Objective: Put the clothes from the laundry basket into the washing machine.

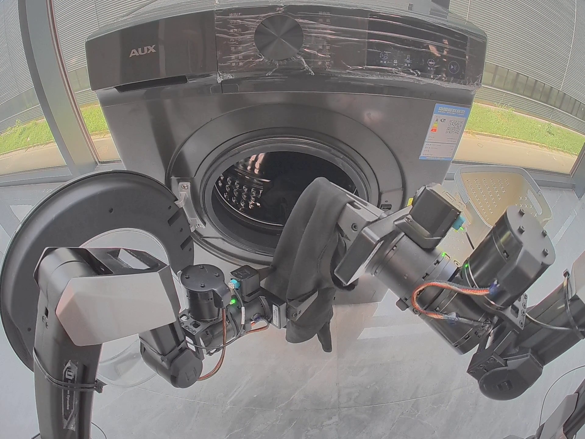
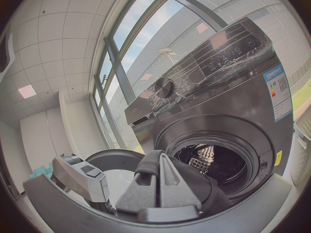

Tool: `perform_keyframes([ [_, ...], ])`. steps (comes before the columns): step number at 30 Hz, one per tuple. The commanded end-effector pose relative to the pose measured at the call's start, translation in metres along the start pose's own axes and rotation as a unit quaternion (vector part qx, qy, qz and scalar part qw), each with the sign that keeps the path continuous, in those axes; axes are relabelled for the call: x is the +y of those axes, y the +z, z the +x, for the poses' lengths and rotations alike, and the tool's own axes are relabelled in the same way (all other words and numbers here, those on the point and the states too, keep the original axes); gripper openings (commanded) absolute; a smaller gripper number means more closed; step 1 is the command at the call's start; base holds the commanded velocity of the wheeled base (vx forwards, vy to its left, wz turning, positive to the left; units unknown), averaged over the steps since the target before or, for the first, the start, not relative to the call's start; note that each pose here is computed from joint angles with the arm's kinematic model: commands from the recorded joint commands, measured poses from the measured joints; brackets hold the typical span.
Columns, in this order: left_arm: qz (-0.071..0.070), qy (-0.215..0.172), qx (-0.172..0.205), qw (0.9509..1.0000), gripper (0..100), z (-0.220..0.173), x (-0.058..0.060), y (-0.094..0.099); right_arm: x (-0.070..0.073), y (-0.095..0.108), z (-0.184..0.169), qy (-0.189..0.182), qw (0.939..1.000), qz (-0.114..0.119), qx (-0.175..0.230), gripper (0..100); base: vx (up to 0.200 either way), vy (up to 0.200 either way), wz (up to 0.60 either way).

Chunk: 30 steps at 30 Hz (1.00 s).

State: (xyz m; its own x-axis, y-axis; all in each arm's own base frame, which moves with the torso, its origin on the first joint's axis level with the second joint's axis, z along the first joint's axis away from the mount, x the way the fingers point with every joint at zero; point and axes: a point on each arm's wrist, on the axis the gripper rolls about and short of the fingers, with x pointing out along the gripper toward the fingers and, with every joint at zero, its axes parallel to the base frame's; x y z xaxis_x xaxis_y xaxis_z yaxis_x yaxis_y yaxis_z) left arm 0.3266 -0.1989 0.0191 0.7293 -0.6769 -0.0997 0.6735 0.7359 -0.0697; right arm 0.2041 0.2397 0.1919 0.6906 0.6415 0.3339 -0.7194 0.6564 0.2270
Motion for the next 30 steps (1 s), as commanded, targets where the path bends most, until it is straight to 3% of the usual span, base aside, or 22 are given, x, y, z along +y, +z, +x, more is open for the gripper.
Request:
perform_keyframes([
  [1, 0.0, 0.018, -0.001, 0.9998, 100, 0.011, 0.007, -0.01, 0.002, -0.005, -0.005, 0.003, 0.9999, 0.001, 0.013, 0, 0.0, 0.0, 0.0],
  [2, 0.0, 0.018, -0.002, 0.9998, 100, 0.012, 0.007, -0.011, 0.003, -0.005, -0.006, 0.004, 0.9999, 0.001, 0.015, 0, 0.0, 0.0, 0.0],
  [3, 0.0, 0.019, -0.003, 0.9998, 0, 0.013, 0.007, -0.011, 0.004, -0.006, -0.006, 0.005, 0.9999, 0.002, 0.016, 0, 0.0, 0.0, 0.0],
  [12, 0.003, 0.012, -0.012, 0.9999, 0, 0.017, 0.004, -0.009, 0.004, -0.006, -0.006, 0.007, 0.9998, 0.002, 0.016, 0, 0.0, 0.0, 0.0],
  [16, 0.004, 0.01, -0.023, 0.9997, 0, 0.014, 0.003, -0.003, -0.004, -0.006, -0.002, -0.004, 0.9999, -0.002, 0.014, 0, 0.0, 0.0, 0.0],
  [19, 0.007, 0.006, -0.029, 0.9995, 0, 0.005, -0.002, 0.01, -0.017, -0.006, 0.004, -0.026, 0.9996, -0.009, 0.011, 0, 0.0, 0.0, 0.0],
  [23, 0.012, -0.006, -0.027, 0.9995, 0, -0.019, -0.017, 0.028, -0.049, -0.017, 0.017, -0.072, 0.997, -0.024, 0.012, 0, 0.0, 0.0, 0.0],
  [24, 0.012, -0.006, -0.028, 0.9995, 0, -0.02, -0.017, 0.029, -0.05, -0.017, 0.018, -0.074, 0.9969, -0.024, 0.012, 0, 0.0, 0.0, 0.0],
  [25, 0.012, -0.006, -0.038, 0.9992, 0, -0.031, -0.02, 0.042, -0.06, -0.023, 0.019, -0.087, 0.9957, -0.028, 0.018, 0, 0.0, 0.0, 0.0],
  [30, 0.015, -0.009, -0.057, 0.9982, 0, -0.064, -0.027, 0.068, -0.077, -0.039, 0.02, -0.11, 0.9925, -0.034, 0.04, 0, 0.0, 0.0, 0.0],
])
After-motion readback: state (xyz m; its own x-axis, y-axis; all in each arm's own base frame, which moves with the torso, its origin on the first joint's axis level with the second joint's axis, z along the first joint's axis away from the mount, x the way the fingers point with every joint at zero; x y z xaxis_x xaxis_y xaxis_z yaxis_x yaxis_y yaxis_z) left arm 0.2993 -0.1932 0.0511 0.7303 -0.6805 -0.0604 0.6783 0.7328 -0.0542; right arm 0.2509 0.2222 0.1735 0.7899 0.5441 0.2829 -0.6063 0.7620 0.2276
